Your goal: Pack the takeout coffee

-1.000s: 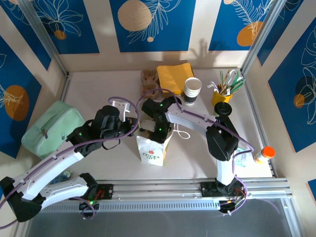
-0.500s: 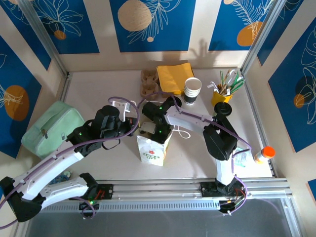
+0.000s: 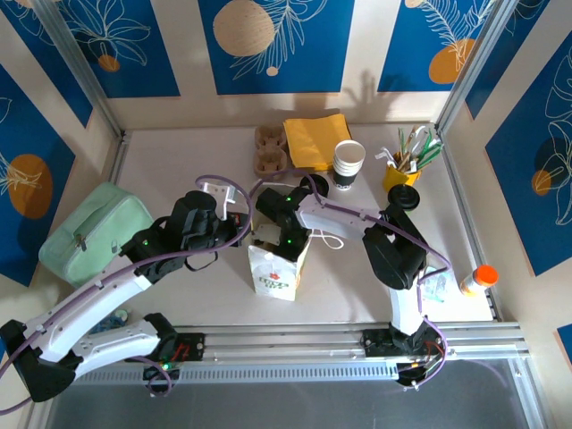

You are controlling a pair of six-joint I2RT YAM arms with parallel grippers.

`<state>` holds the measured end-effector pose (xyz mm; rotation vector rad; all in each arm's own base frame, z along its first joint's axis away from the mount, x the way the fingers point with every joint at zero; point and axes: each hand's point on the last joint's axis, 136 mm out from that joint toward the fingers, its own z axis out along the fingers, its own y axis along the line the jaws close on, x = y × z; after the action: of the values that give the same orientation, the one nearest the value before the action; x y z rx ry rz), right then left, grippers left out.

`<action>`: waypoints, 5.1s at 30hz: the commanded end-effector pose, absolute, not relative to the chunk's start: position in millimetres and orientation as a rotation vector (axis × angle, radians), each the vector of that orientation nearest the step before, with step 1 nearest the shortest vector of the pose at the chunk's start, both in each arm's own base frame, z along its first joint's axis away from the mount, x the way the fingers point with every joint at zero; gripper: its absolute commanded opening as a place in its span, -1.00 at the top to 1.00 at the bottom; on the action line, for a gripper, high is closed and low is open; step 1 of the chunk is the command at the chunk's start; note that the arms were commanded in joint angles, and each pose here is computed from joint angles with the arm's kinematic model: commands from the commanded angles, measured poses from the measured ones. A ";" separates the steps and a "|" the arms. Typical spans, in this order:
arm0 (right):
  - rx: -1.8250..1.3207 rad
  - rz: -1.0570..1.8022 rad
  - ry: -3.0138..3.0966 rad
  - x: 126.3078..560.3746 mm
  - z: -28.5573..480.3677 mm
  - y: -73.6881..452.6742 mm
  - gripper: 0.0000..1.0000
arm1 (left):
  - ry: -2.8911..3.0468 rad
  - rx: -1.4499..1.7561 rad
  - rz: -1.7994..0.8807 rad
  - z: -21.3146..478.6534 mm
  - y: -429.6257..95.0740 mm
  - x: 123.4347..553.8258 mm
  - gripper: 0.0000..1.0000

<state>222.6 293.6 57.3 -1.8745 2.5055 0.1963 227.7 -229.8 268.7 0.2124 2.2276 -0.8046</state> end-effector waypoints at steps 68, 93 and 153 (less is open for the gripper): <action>-1.809 0.249 2.196 195.5 167.0 316.2 0.17 | 2.288 0.059 -0.816 265.5 -215.4 221.6 1.00; -1.797 0.261 2.161 202.5 183.5 316.5 0.18 | 2.164 0.144 -0.850 302.1 -203.5 207.7 0.28; -0.320 0.363 2.633 241.7 297.9 198.2 -0.41 | 2.215 0.130 -0.698 302.5 -211.5 218.9 -0.16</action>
<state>242.6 196.3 313.8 -0.4040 2.5572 0.3668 218.5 -212.4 299.8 0.1289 2.2278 -0.7097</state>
